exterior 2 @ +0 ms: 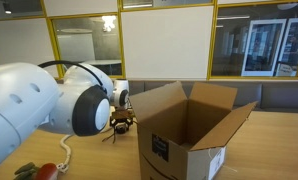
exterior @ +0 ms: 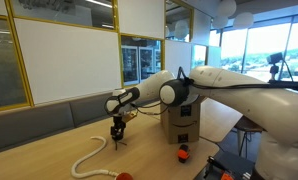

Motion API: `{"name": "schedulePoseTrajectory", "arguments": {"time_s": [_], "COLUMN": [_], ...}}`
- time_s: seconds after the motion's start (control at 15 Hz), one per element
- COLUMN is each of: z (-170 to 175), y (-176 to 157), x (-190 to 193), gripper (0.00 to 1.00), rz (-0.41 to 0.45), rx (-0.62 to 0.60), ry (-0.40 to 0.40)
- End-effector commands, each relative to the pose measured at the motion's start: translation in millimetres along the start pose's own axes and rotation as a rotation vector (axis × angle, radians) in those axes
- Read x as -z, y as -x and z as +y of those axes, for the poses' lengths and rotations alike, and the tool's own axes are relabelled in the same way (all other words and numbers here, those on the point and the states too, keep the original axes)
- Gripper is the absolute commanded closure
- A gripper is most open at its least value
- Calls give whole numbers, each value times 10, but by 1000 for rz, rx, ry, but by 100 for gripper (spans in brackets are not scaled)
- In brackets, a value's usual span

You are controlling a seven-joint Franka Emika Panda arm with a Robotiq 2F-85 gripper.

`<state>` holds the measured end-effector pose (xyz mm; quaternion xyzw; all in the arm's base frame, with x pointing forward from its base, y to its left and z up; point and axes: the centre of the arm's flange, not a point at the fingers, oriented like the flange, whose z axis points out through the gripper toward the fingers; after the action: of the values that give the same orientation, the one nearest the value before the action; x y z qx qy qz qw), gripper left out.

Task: Move the box to the right, place the objects on the table inside the box

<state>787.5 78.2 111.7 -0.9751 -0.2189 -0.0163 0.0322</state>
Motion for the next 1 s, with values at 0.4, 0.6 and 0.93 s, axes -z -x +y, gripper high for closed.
{"name": "schedulePoseTrajectory", "arguments": {"time_s": [0.4, 0.6, 0.93], "z": [157, 51, -145], "y": [-252, -164, -99], "x": [114, 454, 1194], "gripper": [44, 44, 44], "rz": [13, 53, 154], "rx": [-20, -41, -90], "ry": [13, 45, 107]}}
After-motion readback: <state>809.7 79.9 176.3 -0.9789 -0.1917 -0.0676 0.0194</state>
